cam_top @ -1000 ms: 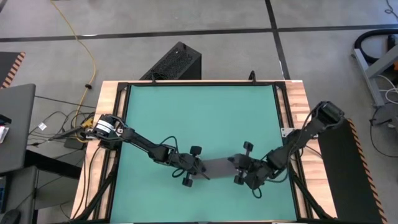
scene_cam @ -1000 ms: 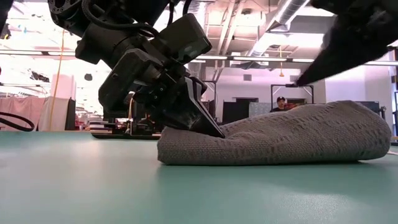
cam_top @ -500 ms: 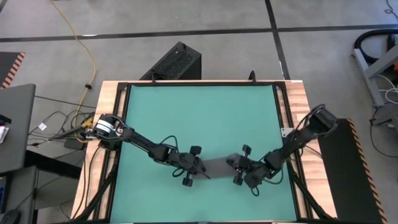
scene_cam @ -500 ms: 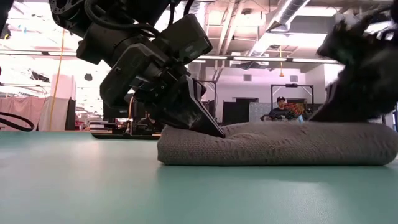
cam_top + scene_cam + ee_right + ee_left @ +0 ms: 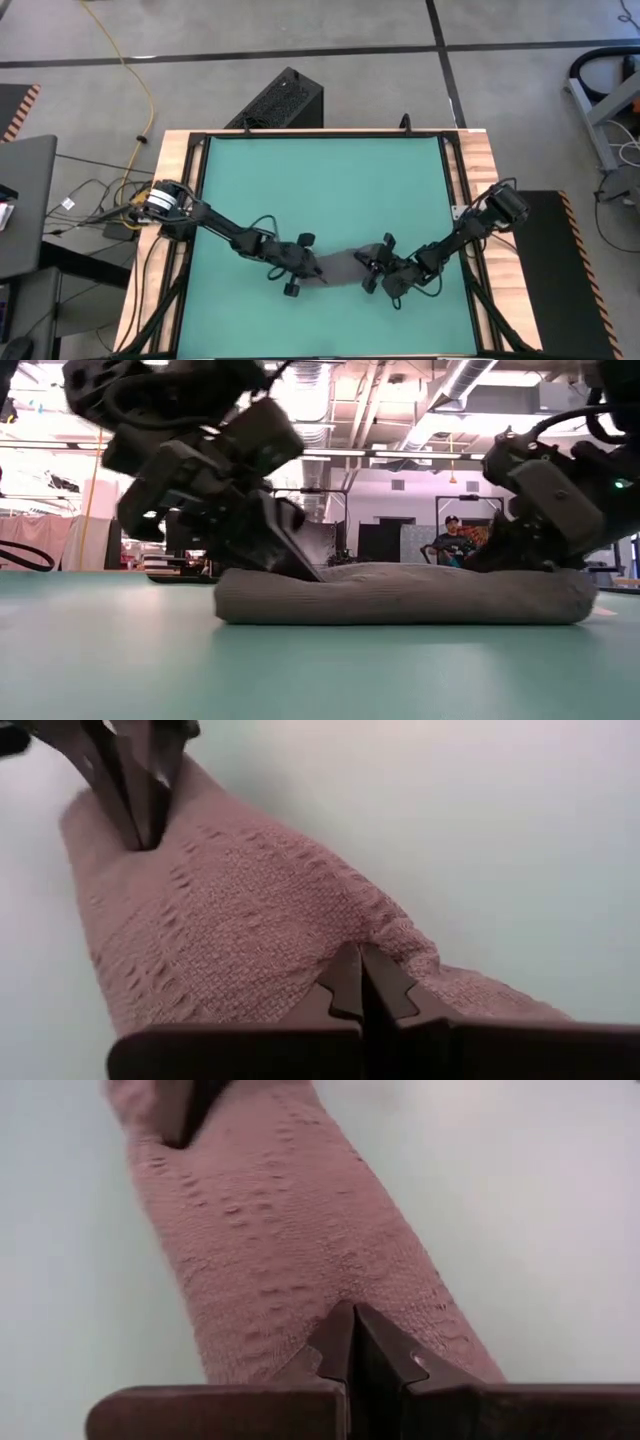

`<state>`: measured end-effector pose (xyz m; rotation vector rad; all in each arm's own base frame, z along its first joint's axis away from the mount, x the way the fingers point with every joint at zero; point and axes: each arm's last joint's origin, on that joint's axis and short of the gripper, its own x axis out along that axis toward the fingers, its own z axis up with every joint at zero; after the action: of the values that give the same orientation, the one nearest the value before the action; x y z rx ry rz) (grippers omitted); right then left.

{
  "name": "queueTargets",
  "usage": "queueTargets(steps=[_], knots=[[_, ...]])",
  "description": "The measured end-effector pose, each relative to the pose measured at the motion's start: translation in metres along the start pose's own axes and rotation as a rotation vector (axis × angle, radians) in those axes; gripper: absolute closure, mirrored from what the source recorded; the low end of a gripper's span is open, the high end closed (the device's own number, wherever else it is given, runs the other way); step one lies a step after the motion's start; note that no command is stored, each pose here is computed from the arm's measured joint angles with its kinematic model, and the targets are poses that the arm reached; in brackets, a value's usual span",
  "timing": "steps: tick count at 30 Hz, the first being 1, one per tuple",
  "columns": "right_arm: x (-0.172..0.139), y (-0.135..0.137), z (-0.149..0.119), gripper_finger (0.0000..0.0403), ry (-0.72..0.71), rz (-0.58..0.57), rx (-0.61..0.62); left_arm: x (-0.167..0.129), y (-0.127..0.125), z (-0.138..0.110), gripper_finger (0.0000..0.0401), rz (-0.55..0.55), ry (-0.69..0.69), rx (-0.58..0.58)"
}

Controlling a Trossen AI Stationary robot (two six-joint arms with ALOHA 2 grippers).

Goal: Roll towel into tight, uniform cylinder
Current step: Roll the gray towel, then return to Home Position

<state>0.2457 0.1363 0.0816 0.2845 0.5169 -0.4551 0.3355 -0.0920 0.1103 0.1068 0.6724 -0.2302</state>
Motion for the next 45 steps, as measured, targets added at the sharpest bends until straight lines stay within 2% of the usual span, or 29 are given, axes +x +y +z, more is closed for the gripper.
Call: queueTargets(steps=[6, 9, 11, 18, 27, 31, 36, 38, 42, 45], knots=[[0.008, -0.001, 0.011, 0.0392, -0.058, 0.002, 0.103, -0.043, 0.019, -0.019, 0.0401, 0.180, -0.213, -0.100], [0.013, -0.002, 0.019, 0.0392, -0.079, -0.015, 0.115, -0.066, 0.026, -0.025, 0.0401, 0.266, -0.326, -0.146], [0.018, -0.004, 0.024, 0.0392, -0.088, -0.035, 0.082, -0.077, 0.028, -0.028, 0.0401, 0.272, -0.385, -0.177], [0.031, -0.011, 0.038, 0.0391, -0.078, -0.056, 0.036, -0.083, 0.022, -0.036, 0.0401, 0.250, -0.391, -0.207], [0.021, -0.004, 0.066, 0.0366, -0.141, -0.028, -0.048, -0.102, 0.014, -0.014, 0.0401, 0.238, -0.572, -0.220], [0.002, -0.001, 0.090, 0.0359, -0.207, 0.018, -0.045, -0.125, 0.008, 0.002, 0.0401, 0.203, -0.690, -0.219], [-0.035, 0.000, 0.123, 0.0357, -0.319, 0.084, -0.109, -0.162, 0.002, 0.018, 0.0401, 0.102, -0.807, -0.184], [-0.055, -0.002, 0.139, 0.0357, -0.381, 0.109, -0.150, -0.181, 0.001, 0.023, 0.0401, 0.073, -0.868, -0.198], [-0.105, -0.012, 0.168, 0.0357, -0.520, 0.166, -0.227, -0.222, 0.002, 0.026, 0.0401, 0.013, -0.960, -0.304], [-0.147, -0.027, 0.182, 0.0357, -0.601, 0.219, -0.265, -0.249, 0.003, 0.021, 0.0401, 0.026, -0.979, -0.220]])
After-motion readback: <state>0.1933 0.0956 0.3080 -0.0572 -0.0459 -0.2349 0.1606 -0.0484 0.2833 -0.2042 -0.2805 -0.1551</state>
